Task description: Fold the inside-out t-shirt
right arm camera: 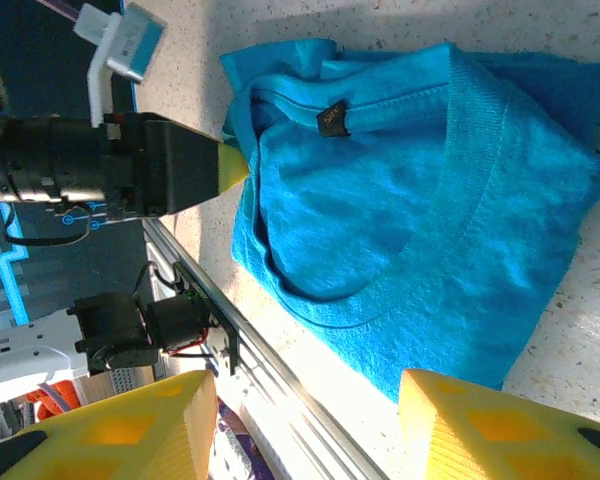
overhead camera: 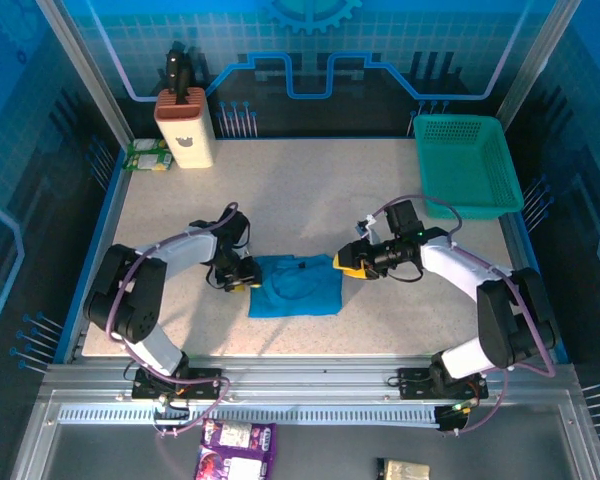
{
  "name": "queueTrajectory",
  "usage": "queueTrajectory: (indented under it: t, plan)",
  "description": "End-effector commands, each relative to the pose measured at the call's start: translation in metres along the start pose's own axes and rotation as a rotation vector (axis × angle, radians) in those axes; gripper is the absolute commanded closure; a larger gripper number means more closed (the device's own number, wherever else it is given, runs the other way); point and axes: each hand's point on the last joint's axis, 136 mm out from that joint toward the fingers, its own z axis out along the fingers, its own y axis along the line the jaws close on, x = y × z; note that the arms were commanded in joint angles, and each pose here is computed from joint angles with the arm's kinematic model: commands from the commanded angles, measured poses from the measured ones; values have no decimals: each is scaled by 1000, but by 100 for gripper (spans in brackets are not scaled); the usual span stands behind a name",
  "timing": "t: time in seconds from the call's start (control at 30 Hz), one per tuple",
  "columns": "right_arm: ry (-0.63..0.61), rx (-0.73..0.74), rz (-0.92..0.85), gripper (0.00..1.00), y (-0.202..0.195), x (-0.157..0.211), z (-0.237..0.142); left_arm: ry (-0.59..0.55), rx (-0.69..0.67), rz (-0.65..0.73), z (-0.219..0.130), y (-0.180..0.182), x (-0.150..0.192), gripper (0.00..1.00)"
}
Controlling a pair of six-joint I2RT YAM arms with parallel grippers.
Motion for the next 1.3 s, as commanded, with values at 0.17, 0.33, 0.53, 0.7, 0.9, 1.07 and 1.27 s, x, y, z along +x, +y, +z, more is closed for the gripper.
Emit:
queueTrajectory:
  t: [0.17,0.33,0.53,0.7,0.9,1.07,1.27]
  plan:
    - [4,12,9,48,-4,9,-6,26,76,13,15,-10,-4,72]
    - [3,12,8,48,-4,9,-6,31,62,2,19,-7,-5,85]
    - [-4,30,1,49,-3,7,-10,-27,-20,-14,7,6,-21,99]
    - [-1,38,-5,49,-3,6,-14,-135,-150,-41,-21,37,-62,100]
    - [2,31,-8,49,-2,2,-17,-220,-230,-108,-51,81,-123,100]
    - [8,22,-14,49,0,-3,-21,-306,-297,-170,-86,123,-168,100]
    - [16,17,1,49,-4,-6,-30,-369,-394,-206,-122,179,-217,100]
